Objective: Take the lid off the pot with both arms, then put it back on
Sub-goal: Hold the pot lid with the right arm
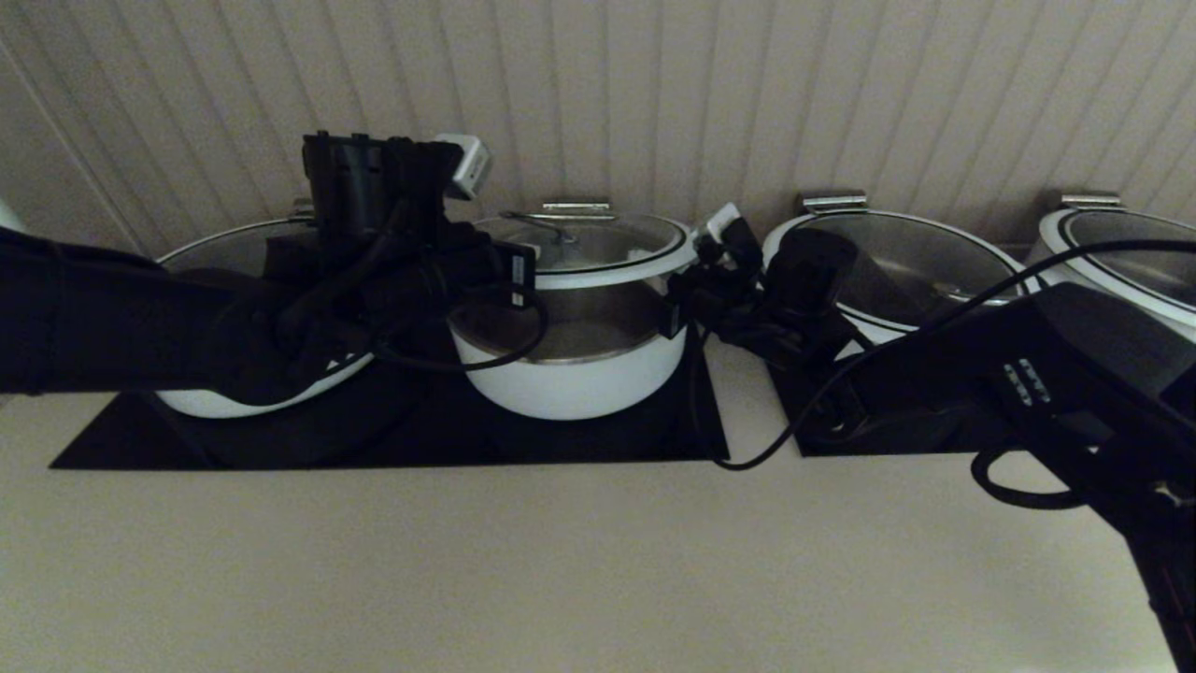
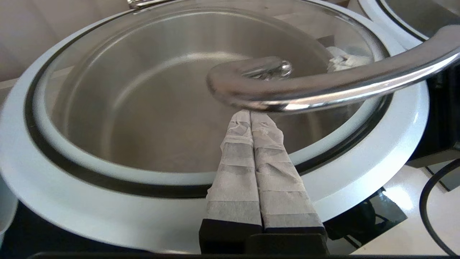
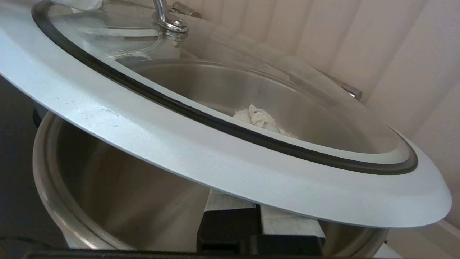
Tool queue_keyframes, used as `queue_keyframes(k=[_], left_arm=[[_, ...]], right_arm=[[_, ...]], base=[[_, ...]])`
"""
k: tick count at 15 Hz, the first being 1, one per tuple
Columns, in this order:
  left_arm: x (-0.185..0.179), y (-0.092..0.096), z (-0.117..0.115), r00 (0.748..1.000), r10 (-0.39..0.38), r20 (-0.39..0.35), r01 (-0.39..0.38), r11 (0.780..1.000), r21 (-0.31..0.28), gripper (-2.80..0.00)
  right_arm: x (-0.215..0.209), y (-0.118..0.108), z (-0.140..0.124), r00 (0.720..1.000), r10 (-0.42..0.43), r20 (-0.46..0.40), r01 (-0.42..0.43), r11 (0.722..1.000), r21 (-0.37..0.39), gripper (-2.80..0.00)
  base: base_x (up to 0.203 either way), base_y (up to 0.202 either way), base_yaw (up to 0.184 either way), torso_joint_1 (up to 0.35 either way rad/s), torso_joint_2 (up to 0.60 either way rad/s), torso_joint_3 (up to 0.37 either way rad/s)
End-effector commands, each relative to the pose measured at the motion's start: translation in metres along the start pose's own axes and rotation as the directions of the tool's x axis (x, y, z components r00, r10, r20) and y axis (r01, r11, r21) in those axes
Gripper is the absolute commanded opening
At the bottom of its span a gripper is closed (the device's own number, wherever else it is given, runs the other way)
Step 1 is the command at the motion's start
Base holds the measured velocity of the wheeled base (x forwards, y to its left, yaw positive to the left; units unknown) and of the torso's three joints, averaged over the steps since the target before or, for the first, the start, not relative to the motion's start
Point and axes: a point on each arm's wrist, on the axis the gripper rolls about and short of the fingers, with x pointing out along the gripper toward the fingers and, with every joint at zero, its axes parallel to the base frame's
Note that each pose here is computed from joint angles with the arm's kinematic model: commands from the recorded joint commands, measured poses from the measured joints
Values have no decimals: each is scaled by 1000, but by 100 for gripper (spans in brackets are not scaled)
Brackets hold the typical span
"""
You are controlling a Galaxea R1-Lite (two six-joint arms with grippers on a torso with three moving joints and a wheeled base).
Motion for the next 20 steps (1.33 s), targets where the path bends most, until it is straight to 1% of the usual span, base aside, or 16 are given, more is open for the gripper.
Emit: queue_keyframes(k=[1,8,11,13,15,20], left_arm=[[-4,4,5,1000,11,19,-11,1000,-1,-280],[-21,13,21,997,36,65,-36,999,-4,-280],[-25,18,26,995,50,87,-52,998,20,-280],[-29,19,29,994,55,98,-57,998,24,-280],[-33,19,31,993,56,102,-59,998,23,-280],[-55,31,31,990,95,102,-98,995,25,-280]], right_arm=[[0,0,5,1000,1,16,-1,1000,-7,-280],[-1,0,5,1000,1,16,-1,1000,-11,-280],[0,1,5,1000,3,18,-3,1000,-12,-280],[0,2,5,1000,5,16,-5,1000,-12,-280],[0,3,5,1000,6,16,-6,1000,-12,-280],[0,2,7,1000,4,20,-4,1000,-13,-280]], base=[[0,0,0,0,0,0],[0,0,0,0,0,0],[0,0,0,0,0,0],[0,0,0,0,0,0],[0,0,0,0,0,0],[0,0,0,0,0,0]])
